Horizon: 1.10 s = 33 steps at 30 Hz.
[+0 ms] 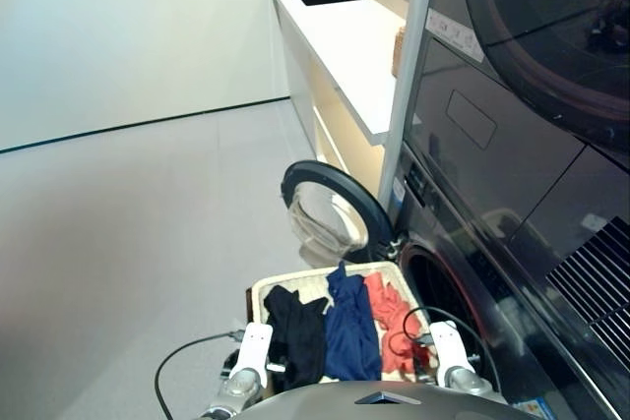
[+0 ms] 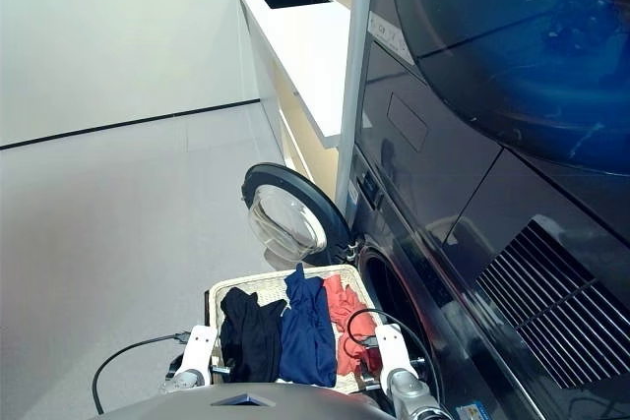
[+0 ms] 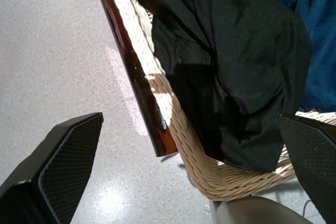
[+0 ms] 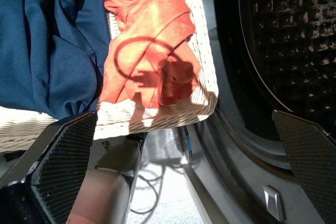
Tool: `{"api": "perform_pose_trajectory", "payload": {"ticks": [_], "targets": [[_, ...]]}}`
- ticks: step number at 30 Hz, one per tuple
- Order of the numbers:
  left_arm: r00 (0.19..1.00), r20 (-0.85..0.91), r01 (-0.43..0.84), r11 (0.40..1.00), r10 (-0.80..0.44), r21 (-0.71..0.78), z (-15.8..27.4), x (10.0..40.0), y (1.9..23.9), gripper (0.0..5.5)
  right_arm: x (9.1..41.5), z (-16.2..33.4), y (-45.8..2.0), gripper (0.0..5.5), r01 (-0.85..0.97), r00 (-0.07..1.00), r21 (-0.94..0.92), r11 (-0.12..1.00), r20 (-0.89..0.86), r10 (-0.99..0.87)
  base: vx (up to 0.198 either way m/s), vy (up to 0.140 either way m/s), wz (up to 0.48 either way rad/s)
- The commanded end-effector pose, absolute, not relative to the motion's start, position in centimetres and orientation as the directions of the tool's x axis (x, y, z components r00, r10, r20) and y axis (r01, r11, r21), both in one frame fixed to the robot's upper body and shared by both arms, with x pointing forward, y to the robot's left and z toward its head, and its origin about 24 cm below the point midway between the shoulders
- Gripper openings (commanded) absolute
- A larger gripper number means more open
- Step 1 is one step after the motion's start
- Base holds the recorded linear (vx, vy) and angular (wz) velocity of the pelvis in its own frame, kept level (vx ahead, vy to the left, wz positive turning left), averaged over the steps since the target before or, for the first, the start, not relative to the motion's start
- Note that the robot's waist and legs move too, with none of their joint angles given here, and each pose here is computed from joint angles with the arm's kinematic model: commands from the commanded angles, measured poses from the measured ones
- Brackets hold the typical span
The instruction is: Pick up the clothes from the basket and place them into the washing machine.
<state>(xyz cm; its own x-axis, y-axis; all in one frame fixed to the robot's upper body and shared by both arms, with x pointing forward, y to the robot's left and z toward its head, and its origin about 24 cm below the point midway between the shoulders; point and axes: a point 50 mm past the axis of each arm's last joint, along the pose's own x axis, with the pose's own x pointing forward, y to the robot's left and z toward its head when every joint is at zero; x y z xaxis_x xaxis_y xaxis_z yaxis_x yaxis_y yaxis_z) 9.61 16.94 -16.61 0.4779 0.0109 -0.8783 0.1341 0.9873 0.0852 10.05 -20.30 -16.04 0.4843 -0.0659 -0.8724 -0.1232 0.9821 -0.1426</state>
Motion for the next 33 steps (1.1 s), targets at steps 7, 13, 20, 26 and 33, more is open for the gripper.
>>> {"api": "perform_pose_trajectory", "payload": {"ticks": [7, 13, 20, 26, 33], "targets": [[0.551, -0.835, 0.160, 0.981, 0.000, 0.106, -15.7, 13.2, 17.4, 5.50, 14.8, -14.8, -18.8, 5.50, -0.177, 0.597, -0.144, 0.974, -0.802, -0.010, 0.000, 0.000, 0.000], [0.537, -0.843, 0.162, 0.981, 0.007, 0.111, -15.8, 13.0, 17.4, 5.50, 15.1, -14.7, -18.7, 5.50, -0.177, 0.603, -0.141, 0.974, -0.797, -0.006, 0.000, 0.000, 0.000], [0.565, -0.825, 0.158, 0.981, 0.001, 0.109, -15.4, 14.2, 17.3, 5.50, 16.0, -14.3, -18.4, 5.50, -0.190, 0.625, -0.141, 0.972, -0.780, 0.009, 0.000, 0.000, 0.000], [0.642, -0.767, 0.160, 0.978, -0.001, 0.132, -14.1, 17.2, 17.1, 5.50, 18.7, -12.9, -17.3, 5.50, -0.207, 0.700, -0.135, 0.969, -0.712, 0.050, -0.037, 0.008, 0.003], [0.739, -0.674, 0.161, 0.974, -0.013, 0.158, -11.9, 21.4, 16.3, 5.50, 23.2, -9.8, -15.3, 5.50, -0.249, 0.812, -0.148, 0.957, -0.570, 0.123, -0.034, 0.009, -0.001]]}}
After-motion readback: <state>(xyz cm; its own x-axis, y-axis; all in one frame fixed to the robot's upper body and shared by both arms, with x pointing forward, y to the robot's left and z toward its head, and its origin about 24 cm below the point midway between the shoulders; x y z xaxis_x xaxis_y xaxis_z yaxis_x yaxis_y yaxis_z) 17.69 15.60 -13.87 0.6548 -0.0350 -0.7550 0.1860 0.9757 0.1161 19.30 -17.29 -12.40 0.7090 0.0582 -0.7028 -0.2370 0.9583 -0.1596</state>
